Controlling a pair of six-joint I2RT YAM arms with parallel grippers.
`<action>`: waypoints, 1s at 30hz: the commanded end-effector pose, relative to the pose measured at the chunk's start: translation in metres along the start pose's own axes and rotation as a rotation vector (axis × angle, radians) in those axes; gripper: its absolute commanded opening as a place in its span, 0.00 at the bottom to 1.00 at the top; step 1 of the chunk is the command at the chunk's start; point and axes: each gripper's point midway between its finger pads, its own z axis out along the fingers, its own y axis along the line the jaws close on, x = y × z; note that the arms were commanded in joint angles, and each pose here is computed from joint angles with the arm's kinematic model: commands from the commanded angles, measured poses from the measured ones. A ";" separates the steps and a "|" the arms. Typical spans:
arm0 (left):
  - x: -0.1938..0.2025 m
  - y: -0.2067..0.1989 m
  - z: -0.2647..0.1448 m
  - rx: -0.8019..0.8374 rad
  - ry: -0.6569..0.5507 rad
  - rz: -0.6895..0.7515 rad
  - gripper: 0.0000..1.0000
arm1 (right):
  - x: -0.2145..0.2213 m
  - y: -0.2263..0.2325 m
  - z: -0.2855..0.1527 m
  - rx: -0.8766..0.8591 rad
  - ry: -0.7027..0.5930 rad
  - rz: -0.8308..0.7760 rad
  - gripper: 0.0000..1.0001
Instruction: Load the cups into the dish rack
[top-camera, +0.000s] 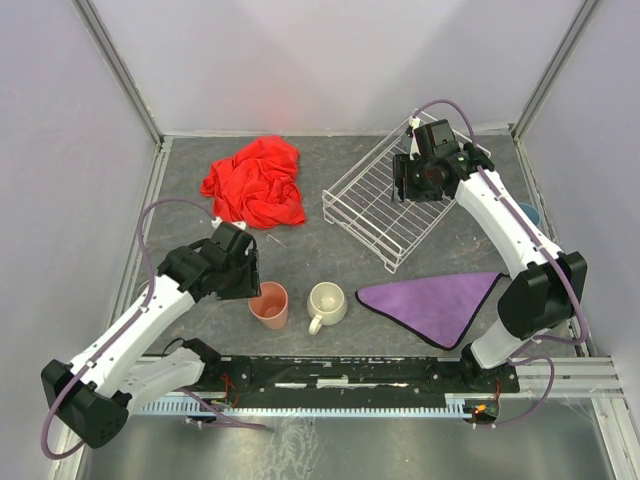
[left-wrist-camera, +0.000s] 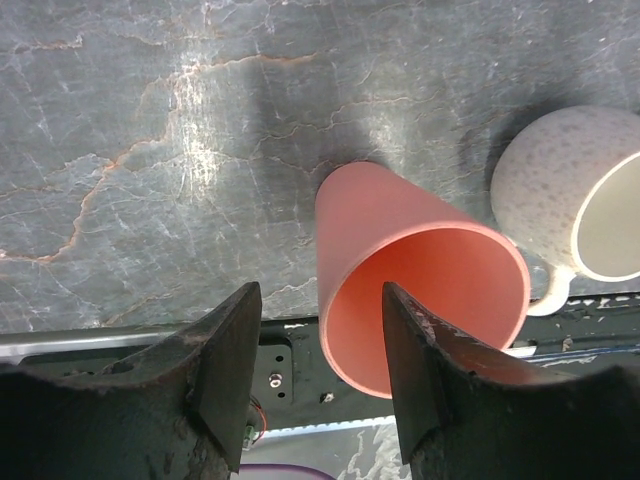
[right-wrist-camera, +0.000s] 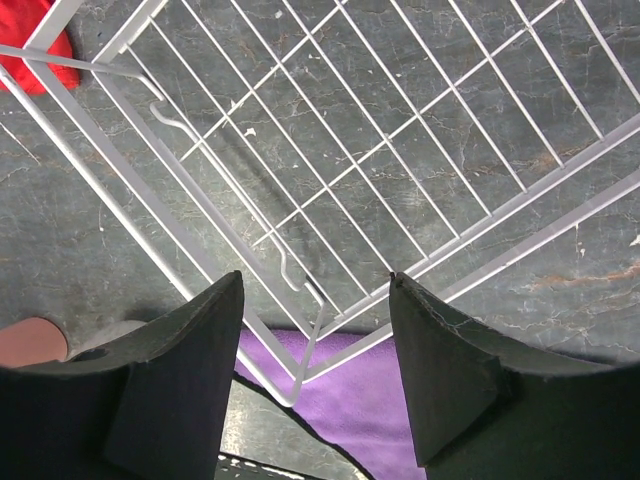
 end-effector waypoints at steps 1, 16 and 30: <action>0.000 -0.001 0.008 -0.018 0.006 -0.028 0.57 | -0.023 0.009 -0.009 -0.032 -0.077 -0.022 0.68; 0.001 0.002 0.031 -0.059 0.020 0.010 0.09 | -0.023 0.004 -0.015 -0.017 -0.088 -0.035 0.68; -0.154 -0.045 -0.054 0.191 -0.307 -0.049 0.03 | -0.052 0.029 -0.036 -0.386 -0.095 0.149 0.70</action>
